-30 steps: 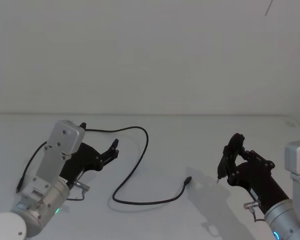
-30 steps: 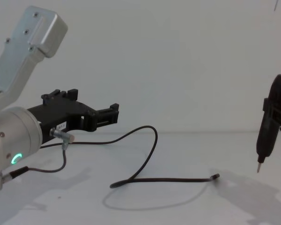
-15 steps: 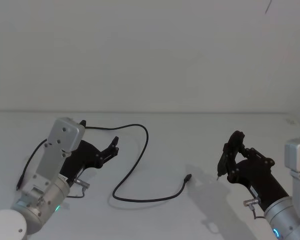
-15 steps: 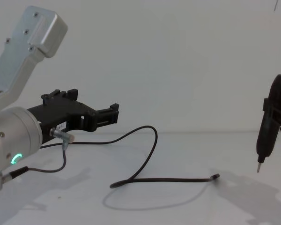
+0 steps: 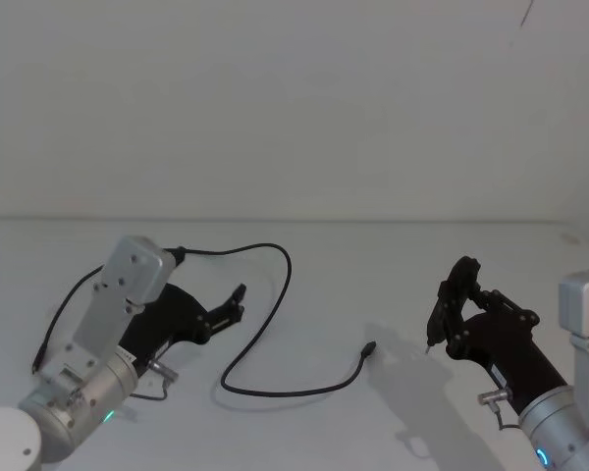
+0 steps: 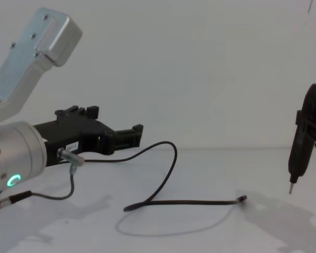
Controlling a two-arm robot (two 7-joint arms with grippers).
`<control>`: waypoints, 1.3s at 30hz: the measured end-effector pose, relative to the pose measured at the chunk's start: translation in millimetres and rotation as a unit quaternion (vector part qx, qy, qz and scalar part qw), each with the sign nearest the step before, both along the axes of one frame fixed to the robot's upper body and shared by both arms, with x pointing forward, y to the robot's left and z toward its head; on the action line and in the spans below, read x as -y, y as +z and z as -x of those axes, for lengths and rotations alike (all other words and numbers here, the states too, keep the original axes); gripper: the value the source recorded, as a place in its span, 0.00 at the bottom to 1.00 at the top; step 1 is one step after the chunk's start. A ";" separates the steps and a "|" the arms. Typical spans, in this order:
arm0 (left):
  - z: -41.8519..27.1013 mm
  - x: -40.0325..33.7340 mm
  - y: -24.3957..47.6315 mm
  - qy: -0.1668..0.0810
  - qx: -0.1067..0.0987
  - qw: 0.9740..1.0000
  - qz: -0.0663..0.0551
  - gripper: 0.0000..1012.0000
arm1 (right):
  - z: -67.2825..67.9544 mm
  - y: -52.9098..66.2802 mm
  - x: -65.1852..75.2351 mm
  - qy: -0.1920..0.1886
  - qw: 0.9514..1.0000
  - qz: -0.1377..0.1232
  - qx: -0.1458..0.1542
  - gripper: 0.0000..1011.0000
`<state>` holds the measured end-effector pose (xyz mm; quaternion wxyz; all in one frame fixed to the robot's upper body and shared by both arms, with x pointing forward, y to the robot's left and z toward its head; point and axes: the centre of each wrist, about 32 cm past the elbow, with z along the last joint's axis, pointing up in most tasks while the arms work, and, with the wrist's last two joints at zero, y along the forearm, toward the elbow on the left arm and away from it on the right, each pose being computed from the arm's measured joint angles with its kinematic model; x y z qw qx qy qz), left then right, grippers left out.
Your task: Pick up the data cable with the one hand.
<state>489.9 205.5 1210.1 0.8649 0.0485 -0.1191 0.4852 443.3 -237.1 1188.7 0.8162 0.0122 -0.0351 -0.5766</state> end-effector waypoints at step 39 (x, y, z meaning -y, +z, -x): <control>13.0 -14.9 59.0 -0.255 -0.129 0.949 -0.131 0.99 | 0.0 0.0 0.0 0.000 1.000 0.000 0.000 0.28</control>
